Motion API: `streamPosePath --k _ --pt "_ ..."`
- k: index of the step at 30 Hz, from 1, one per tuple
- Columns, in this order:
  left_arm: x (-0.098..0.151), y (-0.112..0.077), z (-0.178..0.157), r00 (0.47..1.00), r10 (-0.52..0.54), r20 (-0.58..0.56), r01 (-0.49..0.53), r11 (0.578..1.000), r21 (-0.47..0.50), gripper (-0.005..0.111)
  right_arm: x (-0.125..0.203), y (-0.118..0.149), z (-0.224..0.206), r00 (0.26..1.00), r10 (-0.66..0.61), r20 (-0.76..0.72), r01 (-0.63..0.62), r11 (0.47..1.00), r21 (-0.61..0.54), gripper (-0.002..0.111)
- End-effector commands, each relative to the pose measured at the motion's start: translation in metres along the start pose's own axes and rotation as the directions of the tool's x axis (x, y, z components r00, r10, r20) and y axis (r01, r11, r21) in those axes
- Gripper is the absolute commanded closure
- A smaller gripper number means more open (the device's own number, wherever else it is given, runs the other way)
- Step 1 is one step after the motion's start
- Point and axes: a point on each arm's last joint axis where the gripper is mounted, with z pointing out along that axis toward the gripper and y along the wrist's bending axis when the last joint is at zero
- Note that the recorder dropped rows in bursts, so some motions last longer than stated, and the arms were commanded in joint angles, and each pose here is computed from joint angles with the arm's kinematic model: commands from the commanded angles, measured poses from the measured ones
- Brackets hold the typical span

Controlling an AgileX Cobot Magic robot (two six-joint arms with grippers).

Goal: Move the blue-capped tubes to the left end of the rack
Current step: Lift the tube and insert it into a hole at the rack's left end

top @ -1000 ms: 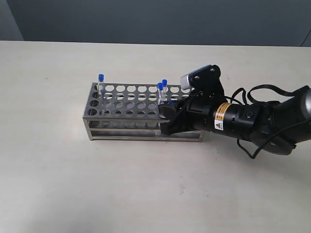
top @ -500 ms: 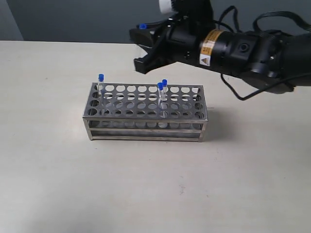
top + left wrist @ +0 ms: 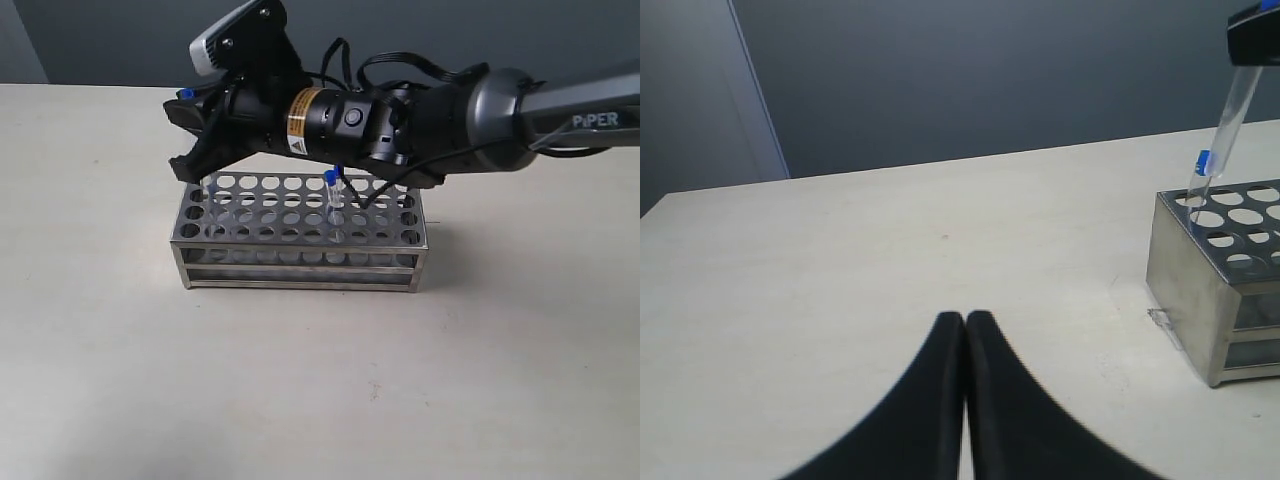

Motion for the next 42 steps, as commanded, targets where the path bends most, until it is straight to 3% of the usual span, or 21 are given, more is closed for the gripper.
streamPosePath --k 1,14,28,31,36,42 --pt "-0.002 0.0 -0.001 1.0 -0.002 0.014 0.001 1.0 0.003 0.106 0.01 -0.002 0.008 0.999 -0.002 -0.043 0.002 1.0 0.013 0.109" --pt "-0.002 0.0 -0.001 1.0 -0.002 0.014 0.001 1.0 0.003 0.106 0.014 0.007 0.012 0.998 0.003 -0.06 -0.003 1.0 -0.011 0.109" --pt "-0.002 0.0 -0.001 1.0 -0.002 0.014 0.001 1.0 0.003 0.106 0.041 0.012 0.023 0.993 0.017 -0.118 -0.021 0.999 -0.029 0.109" --pt "-0.002 0.0 -0.001 1.0 -0.002 0.014 0.001 1.0 0.003 0.106 0.041 0.012 0.023 0.993 0.017 -0.118 -0.021 0.999 -0.029 0.1" --pt "-0.002 0.0 -0.001 1.0 -0.002 0.014 0.001 1.0 0.003 0.106 0.041 0.012 0.023 0.993 0.017 -0.118 -0.021 0.999 -0.029 0.071" --pt "-0.002 0.0 -0.001 1.0 -0.002 0.014 0.001 1.0 0.003 0.106 0.027 0.012 0.018 0.996 0.007 -0.089 -0.01 1.0 -0.025 0.069"
